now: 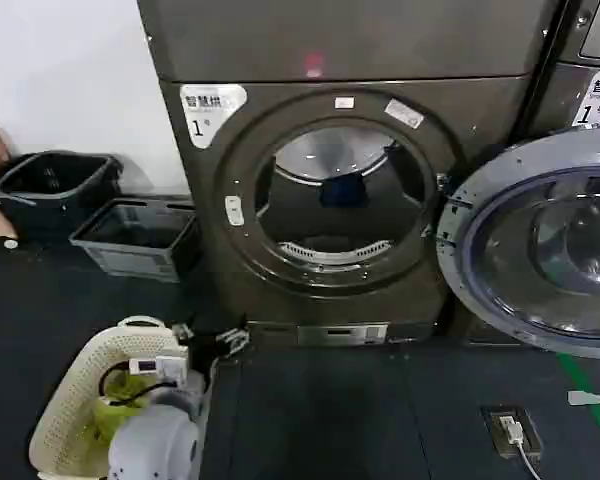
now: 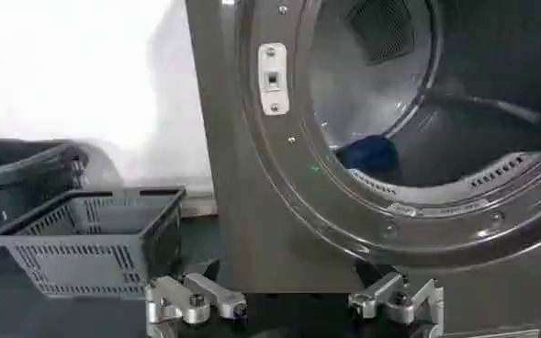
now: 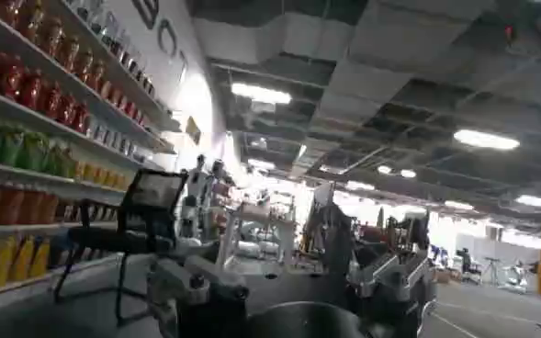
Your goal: Grasp the clothes from the dryer.
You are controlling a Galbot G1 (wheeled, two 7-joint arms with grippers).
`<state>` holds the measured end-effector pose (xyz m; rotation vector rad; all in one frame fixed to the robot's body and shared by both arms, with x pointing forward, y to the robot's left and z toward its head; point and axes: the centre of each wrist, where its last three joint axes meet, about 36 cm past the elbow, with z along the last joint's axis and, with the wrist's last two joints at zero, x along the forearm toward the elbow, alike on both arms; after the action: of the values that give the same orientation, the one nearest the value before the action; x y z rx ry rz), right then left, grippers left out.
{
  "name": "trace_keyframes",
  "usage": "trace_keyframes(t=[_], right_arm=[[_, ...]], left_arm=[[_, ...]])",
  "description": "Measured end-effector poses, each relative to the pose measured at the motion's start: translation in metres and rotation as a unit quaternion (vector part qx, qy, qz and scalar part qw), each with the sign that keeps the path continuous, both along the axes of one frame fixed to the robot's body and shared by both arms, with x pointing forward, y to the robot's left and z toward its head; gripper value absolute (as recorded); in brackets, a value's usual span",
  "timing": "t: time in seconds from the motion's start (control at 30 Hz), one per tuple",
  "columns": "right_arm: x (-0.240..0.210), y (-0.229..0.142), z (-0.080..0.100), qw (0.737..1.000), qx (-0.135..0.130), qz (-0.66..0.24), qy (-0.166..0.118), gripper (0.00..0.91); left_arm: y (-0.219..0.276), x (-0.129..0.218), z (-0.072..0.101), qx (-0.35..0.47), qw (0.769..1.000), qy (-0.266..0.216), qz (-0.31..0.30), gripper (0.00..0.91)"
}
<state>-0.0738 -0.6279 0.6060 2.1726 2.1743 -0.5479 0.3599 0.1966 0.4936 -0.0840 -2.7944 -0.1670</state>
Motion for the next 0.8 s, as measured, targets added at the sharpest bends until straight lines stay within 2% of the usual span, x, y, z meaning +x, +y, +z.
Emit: trace_keyframes(t=[0.37, 0.8], right_arm=[[0.0000, -0.0048, -0.0062, 0.999, -0.029, 0.010, -0.017, 0.907], [-0.0003, -0.0057, -0.0052, 0.999, -0.038, 0.009, -0.029, 0.907]], left_arm=[[-0.0013, -0.0017, 0.0008, 0.000, 1.000, 0.000, -0.004, 0.907], [-0.0026, -0.0007, 0.0027, 0.000, 1.000, -0.004, -0.009, 0.907]])
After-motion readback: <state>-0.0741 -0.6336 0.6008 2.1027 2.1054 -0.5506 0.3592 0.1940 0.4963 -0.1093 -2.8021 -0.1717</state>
